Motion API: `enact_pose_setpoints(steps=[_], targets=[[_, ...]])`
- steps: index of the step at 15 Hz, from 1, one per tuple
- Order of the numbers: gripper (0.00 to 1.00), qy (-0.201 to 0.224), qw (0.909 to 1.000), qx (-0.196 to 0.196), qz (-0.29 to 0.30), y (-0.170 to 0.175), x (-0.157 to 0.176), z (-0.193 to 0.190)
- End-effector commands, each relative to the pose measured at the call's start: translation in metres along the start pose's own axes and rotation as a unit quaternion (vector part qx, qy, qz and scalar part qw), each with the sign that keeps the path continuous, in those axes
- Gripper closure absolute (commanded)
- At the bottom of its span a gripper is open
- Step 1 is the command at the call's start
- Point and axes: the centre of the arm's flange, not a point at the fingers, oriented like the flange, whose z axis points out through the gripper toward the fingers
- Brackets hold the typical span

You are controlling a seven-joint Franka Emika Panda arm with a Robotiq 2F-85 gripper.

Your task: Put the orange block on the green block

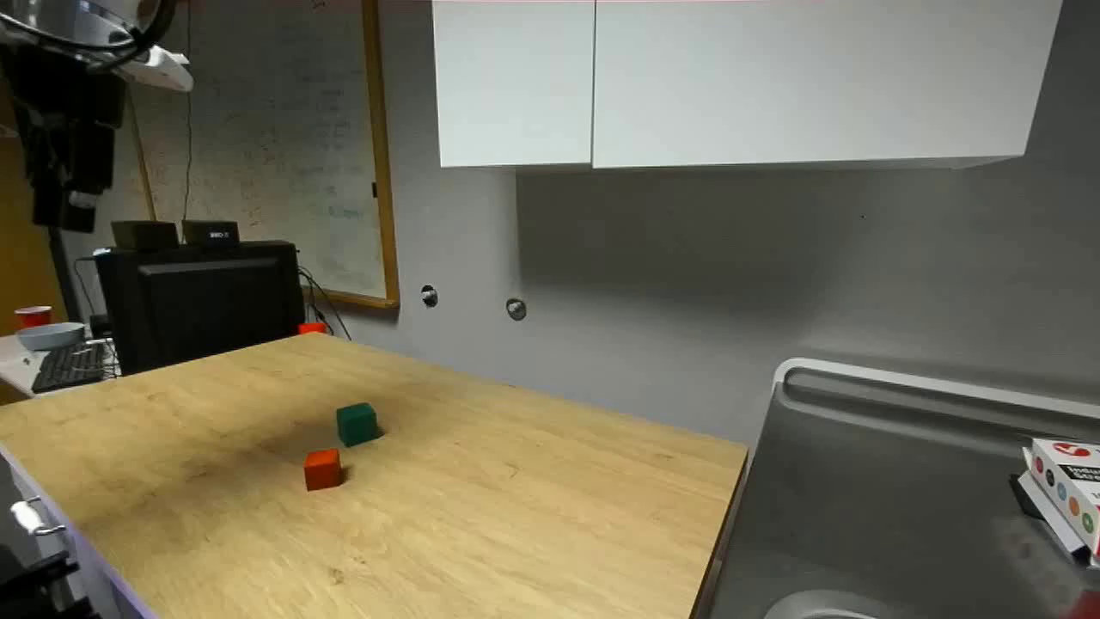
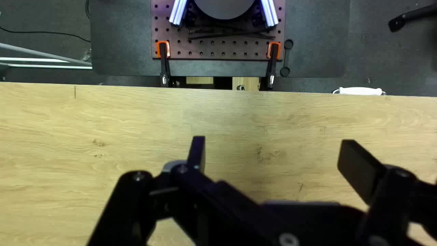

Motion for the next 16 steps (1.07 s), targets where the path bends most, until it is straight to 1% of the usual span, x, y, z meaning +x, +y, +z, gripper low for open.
enact_pose_setpoints(steps=[1, 9, 13, 16], targets=[[0.00, 0.001, 1.0000, 0.000, 0.000, 0.000, 0.000, 0.000], [0.00, 0.001, 1.0000, 0.003, 0.005, 0.002, 0.003, 0.000], [0.00, 0.010, 0.9987, 0.026, 0.044, 0.019, 0.034, 0.007], [0.00, 0.022, 0.9924, 0.071, 0.098, 0.048, 0.073, 0.021]])
